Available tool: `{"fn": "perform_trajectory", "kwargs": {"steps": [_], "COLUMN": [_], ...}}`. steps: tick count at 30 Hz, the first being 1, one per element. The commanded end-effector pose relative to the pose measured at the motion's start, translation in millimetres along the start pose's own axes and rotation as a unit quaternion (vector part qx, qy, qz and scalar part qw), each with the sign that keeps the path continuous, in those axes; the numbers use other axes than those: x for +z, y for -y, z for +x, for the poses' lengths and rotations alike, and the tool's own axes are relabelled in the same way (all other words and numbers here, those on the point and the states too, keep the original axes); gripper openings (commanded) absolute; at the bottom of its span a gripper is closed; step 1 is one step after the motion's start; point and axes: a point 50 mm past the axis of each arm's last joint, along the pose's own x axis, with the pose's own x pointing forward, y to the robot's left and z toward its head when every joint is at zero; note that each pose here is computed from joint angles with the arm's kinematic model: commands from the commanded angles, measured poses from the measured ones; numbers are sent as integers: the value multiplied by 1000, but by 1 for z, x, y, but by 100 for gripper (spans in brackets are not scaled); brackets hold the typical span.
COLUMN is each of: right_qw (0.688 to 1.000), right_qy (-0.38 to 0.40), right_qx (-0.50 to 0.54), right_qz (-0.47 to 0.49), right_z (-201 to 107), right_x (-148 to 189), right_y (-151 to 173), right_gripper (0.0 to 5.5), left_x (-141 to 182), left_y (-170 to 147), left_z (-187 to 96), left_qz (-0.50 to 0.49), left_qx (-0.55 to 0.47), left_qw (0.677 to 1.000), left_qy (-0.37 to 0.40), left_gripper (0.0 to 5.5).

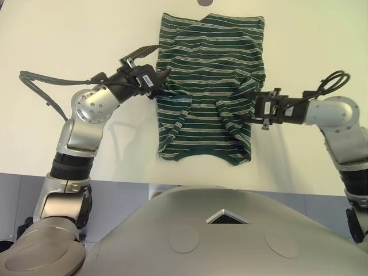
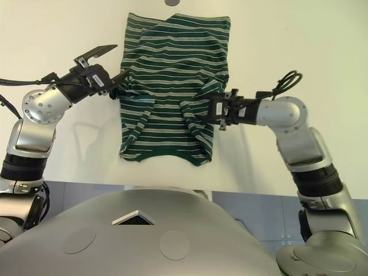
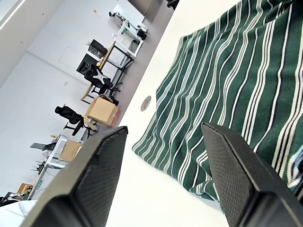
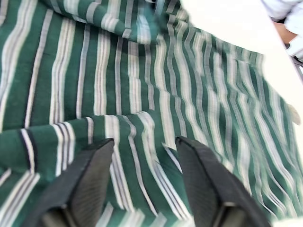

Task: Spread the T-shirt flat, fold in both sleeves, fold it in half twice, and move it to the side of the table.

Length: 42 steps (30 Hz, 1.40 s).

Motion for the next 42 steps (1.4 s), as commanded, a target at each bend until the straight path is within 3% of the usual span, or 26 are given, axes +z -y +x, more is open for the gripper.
{"fn": "perform_trajectory", "kwargs": {"steps": [1,5,9,14,21,28,36,42], "right_qw": [994,975,972,992,992,992,992,992], "right_qy": [-60,-69,-52,-19,-35,-27,-20,-12], "right_qx": [95,204,220,121,122,124,120,119], "right_qz": [6,50,64,34,20,23,24,30], "right_z": [-39,-59,-54,-4,1,3,5,5], "right_x": [-14,-18,-18,-17,-22,-21,-20,-18], "right_y": [-8,-47,-65,-77,-86,-86,-83,-82], "right_gripper": [280,280,280,280,280,144,5,0], "left_x": [4,8,7,3,-3,-4,-4,3], "left_y": [10,40,47,79,93,100,87,84], "left_z": [-49,-94,-96,-84,-89,-89,-76,-73], "left_qz": [24,9,14,38,45,57,45,11], "left_qx": [-71,-235,-253,-261,-300,-339,-302,-307], "left_qw": [997,971,966,964,952,939,952,951], "left_qy": [-18,-40,-39,-36,-35,-16,0,21], "left_gripper": [287,287,287,287,287,151,12,0]}}
